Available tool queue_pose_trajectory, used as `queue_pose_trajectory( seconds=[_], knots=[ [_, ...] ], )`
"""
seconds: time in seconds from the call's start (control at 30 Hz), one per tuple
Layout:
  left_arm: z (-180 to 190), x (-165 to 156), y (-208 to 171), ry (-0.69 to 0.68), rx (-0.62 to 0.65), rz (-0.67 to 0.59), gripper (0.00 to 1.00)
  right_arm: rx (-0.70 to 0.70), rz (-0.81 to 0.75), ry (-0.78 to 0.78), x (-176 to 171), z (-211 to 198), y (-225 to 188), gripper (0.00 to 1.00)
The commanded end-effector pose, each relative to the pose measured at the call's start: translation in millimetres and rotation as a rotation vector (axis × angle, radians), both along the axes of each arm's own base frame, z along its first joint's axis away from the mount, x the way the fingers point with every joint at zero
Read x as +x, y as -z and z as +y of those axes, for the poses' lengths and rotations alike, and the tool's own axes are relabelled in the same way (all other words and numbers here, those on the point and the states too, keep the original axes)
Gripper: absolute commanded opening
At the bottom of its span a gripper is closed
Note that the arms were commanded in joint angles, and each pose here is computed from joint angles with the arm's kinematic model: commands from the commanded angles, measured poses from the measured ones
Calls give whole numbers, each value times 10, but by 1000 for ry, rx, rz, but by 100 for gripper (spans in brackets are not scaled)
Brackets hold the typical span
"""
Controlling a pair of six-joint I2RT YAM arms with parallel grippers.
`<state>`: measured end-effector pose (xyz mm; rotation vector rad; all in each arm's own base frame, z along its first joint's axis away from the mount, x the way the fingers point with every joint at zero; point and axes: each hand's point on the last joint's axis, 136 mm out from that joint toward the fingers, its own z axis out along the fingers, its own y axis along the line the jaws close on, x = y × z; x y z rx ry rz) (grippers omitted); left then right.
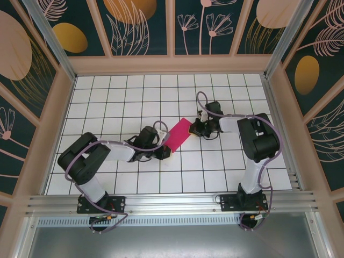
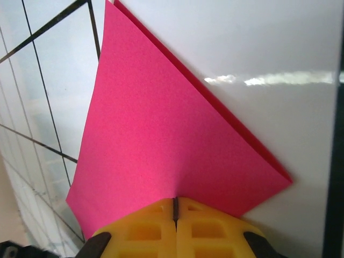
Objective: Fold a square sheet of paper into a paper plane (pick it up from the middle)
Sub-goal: First fold in half a square sheet of paper at the center of the table, then fold the triangle a second time at the center of the table.
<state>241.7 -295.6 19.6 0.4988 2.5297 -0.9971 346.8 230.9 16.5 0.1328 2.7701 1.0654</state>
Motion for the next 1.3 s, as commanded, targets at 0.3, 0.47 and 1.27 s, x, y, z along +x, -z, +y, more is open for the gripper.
queue_pose_trajectory(
  seconds=[0.3, 0.47, 1.27],
  knots=[
    [930, 829, -556, -618, 37, -12, 30, -208, -217, -51, 158, 409, -450, 10],
    [1241, 868, -422, -742, 71, 51, 38, -201, -199, -118, -63, 868, -394, 14],
    [1220, 847, -297, -734, 62, 128, 43, -318, -77, -549, -1104, 946, 136, 7]
  ],
)
